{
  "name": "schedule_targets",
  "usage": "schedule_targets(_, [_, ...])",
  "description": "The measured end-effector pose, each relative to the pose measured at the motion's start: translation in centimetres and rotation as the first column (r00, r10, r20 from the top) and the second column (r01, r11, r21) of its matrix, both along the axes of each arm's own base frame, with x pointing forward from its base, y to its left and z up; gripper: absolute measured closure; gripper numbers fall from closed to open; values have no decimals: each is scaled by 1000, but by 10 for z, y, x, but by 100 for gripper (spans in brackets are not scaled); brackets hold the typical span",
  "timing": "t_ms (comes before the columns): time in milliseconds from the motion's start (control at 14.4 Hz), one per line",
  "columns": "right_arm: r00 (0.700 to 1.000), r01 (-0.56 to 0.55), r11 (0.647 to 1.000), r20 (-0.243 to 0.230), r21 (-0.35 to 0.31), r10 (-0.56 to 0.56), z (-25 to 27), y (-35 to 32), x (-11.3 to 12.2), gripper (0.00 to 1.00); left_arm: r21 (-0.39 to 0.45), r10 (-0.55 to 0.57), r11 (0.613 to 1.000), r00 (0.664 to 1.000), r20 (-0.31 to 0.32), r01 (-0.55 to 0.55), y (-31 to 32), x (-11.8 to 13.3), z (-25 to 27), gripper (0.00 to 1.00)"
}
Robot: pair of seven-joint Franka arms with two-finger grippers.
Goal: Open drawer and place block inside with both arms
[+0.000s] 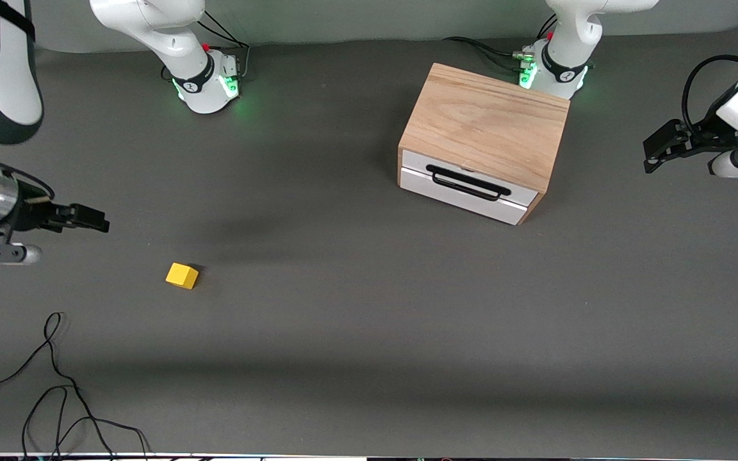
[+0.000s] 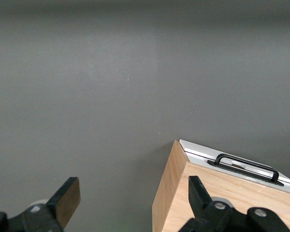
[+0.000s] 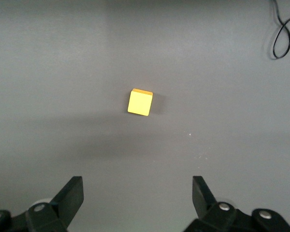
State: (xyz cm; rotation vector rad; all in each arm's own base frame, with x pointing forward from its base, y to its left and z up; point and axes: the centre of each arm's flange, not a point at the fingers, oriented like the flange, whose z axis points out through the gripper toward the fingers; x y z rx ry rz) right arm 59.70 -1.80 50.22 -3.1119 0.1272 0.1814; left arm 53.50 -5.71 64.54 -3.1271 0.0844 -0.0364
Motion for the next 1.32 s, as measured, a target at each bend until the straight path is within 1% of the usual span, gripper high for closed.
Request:
schedule_targets(209, [998, 64, 998, -8, -11, -64, -25, 3, 6, 0, 0, 1, 1000, 1000, -2, -1, 1, 0, 0, 0])
schedule_targets(488, [996, 86, 996, -14, -17, -86, -54, 4, 12, 0, 1, 0, 1000, 1000, -13, 0, 1, -1, -1, 0])
schedule_targets(697, [995, 99, 995, -16, -20, -99, -70, 3, 12, 0, 1, -1, 1000, 1000, -14, 1, 1, -1, -1, 0])
schedule_targets(975, [993, 116, 993, -17, -23, -116, -73, 3, 11, 0, 2, -2, 1000, 1000, -15, 2, 1, -1, -1, 0])
schedule_targets(1324, [992, 123, 992, 11, -23, -123, -57, 0, 10, 0, 2, -7, 1000, 1000, -15, 7, -2, -2, -1, 0])
